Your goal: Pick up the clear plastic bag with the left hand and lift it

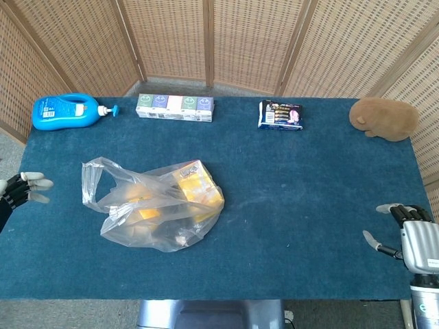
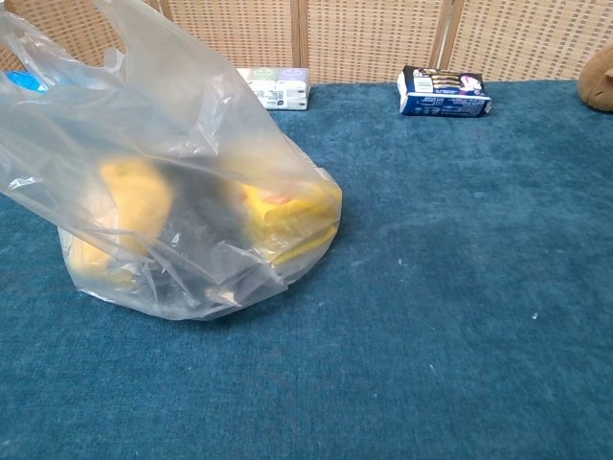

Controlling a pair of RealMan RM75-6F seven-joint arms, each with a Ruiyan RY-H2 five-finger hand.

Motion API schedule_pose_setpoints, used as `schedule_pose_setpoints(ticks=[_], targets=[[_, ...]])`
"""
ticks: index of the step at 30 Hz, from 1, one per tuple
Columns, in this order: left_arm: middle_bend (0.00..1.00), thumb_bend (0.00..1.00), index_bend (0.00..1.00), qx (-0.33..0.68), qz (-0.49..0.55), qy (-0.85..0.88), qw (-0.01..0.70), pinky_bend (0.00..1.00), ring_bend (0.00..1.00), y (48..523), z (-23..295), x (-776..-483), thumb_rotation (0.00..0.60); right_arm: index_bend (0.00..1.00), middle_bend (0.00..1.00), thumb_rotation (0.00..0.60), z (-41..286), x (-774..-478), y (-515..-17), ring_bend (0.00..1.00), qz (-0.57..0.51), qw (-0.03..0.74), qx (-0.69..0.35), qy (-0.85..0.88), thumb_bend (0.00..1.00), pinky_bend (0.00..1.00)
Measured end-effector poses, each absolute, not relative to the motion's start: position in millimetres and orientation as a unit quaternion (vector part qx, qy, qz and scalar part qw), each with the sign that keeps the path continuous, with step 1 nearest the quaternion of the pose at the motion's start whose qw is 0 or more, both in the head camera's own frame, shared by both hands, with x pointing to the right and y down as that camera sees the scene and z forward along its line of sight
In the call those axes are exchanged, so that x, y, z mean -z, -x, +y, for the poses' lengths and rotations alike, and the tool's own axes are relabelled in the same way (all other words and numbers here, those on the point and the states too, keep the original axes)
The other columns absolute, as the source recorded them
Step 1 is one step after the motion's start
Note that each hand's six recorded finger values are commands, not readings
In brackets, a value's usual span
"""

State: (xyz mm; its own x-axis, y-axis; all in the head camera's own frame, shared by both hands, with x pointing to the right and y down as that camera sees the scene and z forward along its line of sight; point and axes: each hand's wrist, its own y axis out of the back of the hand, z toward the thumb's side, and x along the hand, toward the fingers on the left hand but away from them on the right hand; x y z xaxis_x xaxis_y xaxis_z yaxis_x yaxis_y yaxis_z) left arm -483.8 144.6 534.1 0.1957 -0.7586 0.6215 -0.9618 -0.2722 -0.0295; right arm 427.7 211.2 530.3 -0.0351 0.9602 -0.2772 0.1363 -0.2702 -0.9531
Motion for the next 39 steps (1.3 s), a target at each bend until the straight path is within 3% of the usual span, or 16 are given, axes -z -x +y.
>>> schedule_pose_setpoints(ticks=[25,39], targets=[[0.36,0.23,0.28,-0.252,-0.527,-0.757,0.295,0.37,0.3,445.4,111.8,-584.7,0.0,0.37,0.41,0.409,215.1,-526.0,-431.7,0.4,-0.475,0.38,-0.553,0.569,0.27,0.25],[0.36,0.23,0.28,-0.23,-0.49,-0.769,0.341,0.37,0.3,413.8,103.3,-592.1,0.0,0.37,0.41,0.408,218.6,-523.6,-434.2,0.4,-0.48,0.378,-0.554,0.566,0.27,0.25]])
